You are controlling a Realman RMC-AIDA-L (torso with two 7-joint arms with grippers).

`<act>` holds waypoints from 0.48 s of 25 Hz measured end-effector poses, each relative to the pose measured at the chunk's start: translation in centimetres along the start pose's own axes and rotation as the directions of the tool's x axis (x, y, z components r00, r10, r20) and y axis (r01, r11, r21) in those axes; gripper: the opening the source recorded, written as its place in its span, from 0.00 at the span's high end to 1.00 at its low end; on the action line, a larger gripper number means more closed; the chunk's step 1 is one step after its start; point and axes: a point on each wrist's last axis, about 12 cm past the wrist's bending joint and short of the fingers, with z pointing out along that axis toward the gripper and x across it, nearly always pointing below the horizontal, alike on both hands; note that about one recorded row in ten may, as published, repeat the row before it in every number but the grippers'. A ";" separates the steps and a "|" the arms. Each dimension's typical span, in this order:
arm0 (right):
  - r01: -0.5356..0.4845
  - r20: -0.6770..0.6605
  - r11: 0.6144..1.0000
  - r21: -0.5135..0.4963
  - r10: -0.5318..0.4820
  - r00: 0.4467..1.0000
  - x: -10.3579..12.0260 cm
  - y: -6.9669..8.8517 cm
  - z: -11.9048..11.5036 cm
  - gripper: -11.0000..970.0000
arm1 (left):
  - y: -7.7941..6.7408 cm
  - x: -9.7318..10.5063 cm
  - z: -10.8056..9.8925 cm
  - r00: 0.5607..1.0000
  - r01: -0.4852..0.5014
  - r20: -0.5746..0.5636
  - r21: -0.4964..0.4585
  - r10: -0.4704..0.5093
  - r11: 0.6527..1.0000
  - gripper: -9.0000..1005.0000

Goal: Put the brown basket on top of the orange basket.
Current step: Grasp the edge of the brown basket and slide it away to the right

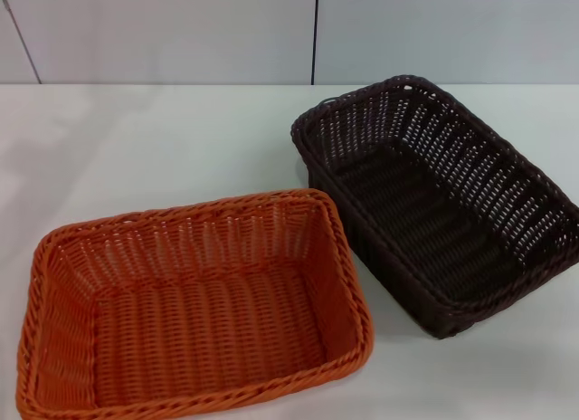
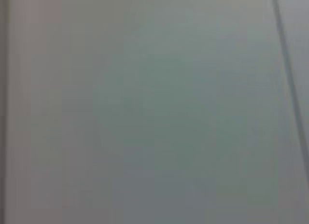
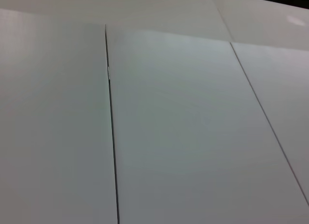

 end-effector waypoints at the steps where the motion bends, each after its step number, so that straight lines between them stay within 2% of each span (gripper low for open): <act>1: 0.000 0.000 1.000 0.000 0.000 1.000 0.0 0.0 0.0 0.27 | 0.4 0.4 -0.3 1.000 0.008 0.006 -0.017 -0.008 1.000 0.28; 3: 0.000 0.001 1.000 -0.001 0.000 1.000 0.0 0.0 0.0 0.27 | 0.4 0.4 -0.3 1.000 0.008 0.006 -0.017 -0.008 1.000 0.28; 4: 0.000 0.001 1.000 -0.002 0.000 1.000 0.0 0.0 0.1 0.27 | 0.9 1.0 -0.8 1.000 0.019 0.013 -0.041 -0.019 0.999 0.28; 5: 0.000 0.001 1.000 -0.004 0.000 1.000 0.0 0.0 0.1 0.27 | 0.9 1.0 -0.8 1.000 0.019 0.013 -0.041 -0.019 0.999 0.28; 6: -0.001 0.001 1.000 -0.011 0.001 1.000 0.0 0.1 0.1 0.27 | 2.2 2.3 -2.0 1.000 0.018 0.024 -0.092 -0.016 0.996 0.28; 7: -0.002 -0.002 1.000 -0.019 0.002 1.000 0.0 0.2 0.1 0.27 | 2.7 2.9 -2.6 1.000 0.012 0.026 -0.115 -0.009 0.993 0.28; 9: 0.002 -0.008 0.999 -0.034 -0.002 1.000 0.1 0.4 0.0 0.27 | 3.0 3.2 -3.0 1.000 0.003 0.027 -0.129 0.000 0.992 0.28; 12: 0.019 -0.040 0.998 -0.063 -0.021 0.999 0.2 1.1 0.0 0.27 | 5.7 4.9 -5.5 0.999 -0.043 0.004 -0.245 0.046 0.968 0.28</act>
